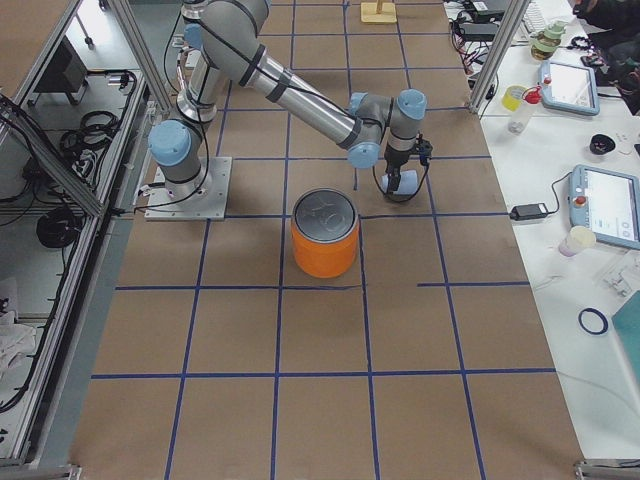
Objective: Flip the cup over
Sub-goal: 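Carry the cup with the right gripper toward the left arm's side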
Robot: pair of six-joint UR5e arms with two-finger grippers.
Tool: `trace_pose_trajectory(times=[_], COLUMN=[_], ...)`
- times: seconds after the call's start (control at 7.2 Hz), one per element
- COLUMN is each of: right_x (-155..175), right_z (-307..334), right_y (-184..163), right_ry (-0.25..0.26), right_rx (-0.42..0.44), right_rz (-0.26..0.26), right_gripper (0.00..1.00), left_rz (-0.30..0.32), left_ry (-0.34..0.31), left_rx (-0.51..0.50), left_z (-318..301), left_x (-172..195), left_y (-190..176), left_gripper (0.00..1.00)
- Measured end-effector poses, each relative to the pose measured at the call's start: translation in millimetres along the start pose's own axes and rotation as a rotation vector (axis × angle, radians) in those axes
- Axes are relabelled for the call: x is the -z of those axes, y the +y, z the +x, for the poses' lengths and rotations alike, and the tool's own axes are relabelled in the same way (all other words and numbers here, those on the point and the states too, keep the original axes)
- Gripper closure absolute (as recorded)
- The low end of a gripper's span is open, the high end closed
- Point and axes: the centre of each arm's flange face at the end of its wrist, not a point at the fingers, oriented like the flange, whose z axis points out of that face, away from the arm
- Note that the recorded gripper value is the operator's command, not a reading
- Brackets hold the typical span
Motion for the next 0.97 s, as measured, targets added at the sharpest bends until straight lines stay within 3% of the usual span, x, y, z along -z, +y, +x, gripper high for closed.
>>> trace_pose_trajectory(times=[0.28, 0.42, 0.83, 0.97], right_x=[-1, 0, 26, 44], right_z=[0, 0, 1, -6], right_y=[-4, -6, -11, -9], right_ry=[-0.003, -0.002, 0.001, -0.016], right_rx=[-0.001, -0.001, 0.033, 0.087], right_rz=[0.024, 0.032, 0.082, 0.112], right_gripper=[0.56, 0.65, 0.67, 0.67], left_rz=[0.0, 0.0, 0.0, 0.0], left_ry=[0.0, 0.0, 0.0, 0.0], left_rx=[0.0, -0.001, -0.001, -0.001], left_z=[0, 0, 0, 0], left_x=[0, 0, 0, 0], left_y=[0, 0, 0, 0], left_gripper=[0.0, 0.0, 0.0, 0.0])
